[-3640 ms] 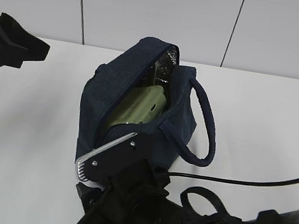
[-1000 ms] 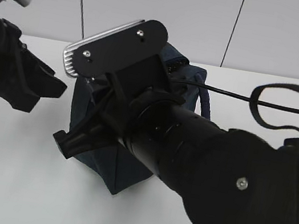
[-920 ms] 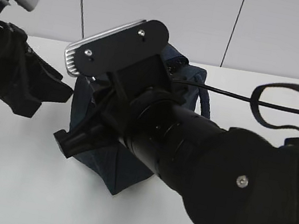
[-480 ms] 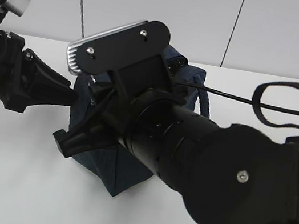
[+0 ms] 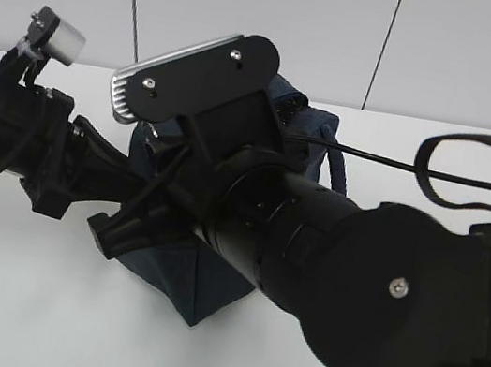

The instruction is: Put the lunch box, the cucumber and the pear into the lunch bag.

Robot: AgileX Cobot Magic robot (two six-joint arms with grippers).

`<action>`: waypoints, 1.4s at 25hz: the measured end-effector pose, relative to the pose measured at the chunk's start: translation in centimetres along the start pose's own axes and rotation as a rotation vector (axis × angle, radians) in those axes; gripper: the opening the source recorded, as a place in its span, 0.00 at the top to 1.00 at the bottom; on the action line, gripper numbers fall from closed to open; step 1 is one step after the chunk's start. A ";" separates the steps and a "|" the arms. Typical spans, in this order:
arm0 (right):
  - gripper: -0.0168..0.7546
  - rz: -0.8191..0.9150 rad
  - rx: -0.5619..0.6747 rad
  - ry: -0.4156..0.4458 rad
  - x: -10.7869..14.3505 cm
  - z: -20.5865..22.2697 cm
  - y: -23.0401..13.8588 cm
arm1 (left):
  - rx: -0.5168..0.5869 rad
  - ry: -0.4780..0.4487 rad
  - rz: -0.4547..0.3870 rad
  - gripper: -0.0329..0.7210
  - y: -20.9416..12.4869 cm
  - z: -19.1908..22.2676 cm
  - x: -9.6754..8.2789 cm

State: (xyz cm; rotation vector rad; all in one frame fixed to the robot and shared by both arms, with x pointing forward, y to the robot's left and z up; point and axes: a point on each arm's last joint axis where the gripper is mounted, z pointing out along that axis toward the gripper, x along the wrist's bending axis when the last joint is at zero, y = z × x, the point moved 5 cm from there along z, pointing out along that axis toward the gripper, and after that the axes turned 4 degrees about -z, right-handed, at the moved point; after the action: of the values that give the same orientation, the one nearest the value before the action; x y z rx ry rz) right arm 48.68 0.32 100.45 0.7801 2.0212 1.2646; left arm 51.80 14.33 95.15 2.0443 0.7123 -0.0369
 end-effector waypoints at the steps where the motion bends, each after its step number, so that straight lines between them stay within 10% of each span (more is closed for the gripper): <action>1: 0.98 0.002 0.001 0.000 0.0 0.0 0.0 | 0.003 -0.004 0.003 0.88 0.0 0.1 -0.1; 13: 0.98 -0.002 -0.010 -0.103 -2.1 0.3 1.4 | 0.013 0.013 -0.008 0.94 0.0 0.3 0.1; 35: 0.98 0.699 0.022 -0.054 -16.8 1.8 2.2 | 0.059 0.034 -0.047 0.95 -1.9 0.6 0.0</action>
State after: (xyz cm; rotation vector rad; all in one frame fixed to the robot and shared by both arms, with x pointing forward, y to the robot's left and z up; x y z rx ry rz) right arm 60.97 -10.48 105.12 1.6002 1.7715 1.5568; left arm 51.05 14.62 93.36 2.0882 0.7890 -0.0515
